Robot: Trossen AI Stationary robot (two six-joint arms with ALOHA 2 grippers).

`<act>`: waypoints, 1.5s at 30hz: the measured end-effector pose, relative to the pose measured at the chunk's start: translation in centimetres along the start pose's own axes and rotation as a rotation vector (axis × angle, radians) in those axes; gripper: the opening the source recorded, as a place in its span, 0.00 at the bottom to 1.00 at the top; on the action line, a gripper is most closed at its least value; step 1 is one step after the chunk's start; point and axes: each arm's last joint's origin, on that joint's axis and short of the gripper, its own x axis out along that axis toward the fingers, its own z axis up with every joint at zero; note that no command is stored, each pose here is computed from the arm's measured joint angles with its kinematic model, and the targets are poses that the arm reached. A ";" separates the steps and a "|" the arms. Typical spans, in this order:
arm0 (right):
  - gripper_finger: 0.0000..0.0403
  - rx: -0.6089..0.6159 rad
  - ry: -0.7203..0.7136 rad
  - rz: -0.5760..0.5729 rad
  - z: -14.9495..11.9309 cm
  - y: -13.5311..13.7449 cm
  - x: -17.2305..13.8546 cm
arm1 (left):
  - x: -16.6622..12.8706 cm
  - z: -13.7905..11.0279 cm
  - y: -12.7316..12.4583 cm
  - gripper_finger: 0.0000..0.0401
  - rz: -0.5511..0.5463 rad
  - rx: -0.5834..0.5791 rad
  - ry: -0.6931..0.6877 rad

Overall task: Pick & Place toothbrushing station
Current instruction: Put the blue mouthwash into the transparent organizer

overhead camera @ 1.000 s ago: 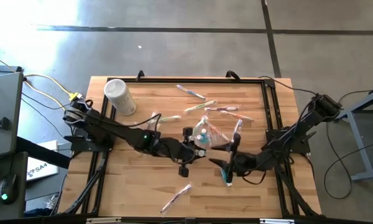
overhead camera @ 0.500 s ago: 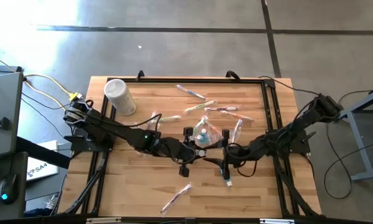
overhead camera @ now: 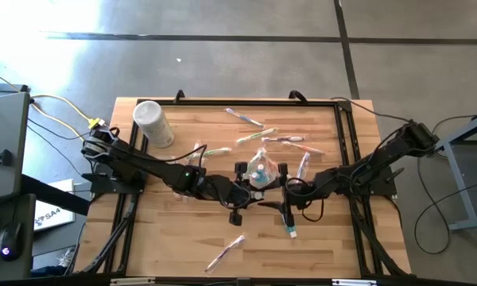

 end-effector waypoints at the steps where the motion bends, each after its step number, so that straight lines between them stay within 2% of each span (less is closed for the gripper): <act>1: 0.41 0.000 0.000 -0.002 0.0 0.0 0.0 | 0.0 0.0 0.0 0.18 0.000 -0.001 0.000; 11: 0.26 0.051 -0.018 0.037 -0.3 -1.2 0.3 | 0.0 0.1 0.0 0.18 0.008 -0.005 -0.011; 22: 0.30 0.068 -0.014 0.043 -0.5 -1.4 0.4 | 0.9 -0.3 0.3 0.18 0.026 -0.014 -0.011; 33: 0.22 0.064 0.009 0.038 -0.7 -1.5 0.4 | 1.7 -0.9 0.6 0.18 0.023 -0.009 0.002; 36: 0.25 0.077 0.021 0.039 -0.8 -1.5 0.5 | 1.7 -0.9 0.6 0.18 0.023 -0.008 0.005; 41: 0.37 0.087 0.057 0.033 -1.1 -1.4 0.4 | 1.7 -0.9 0.6 0.18 0.025 -0.010 0.001; 45: 0.40 0.079 0.061 0.033 -1.2 -1.4 0.4 | 1.7 -0.9 0.6 0.18 0.025 -0.010 0.001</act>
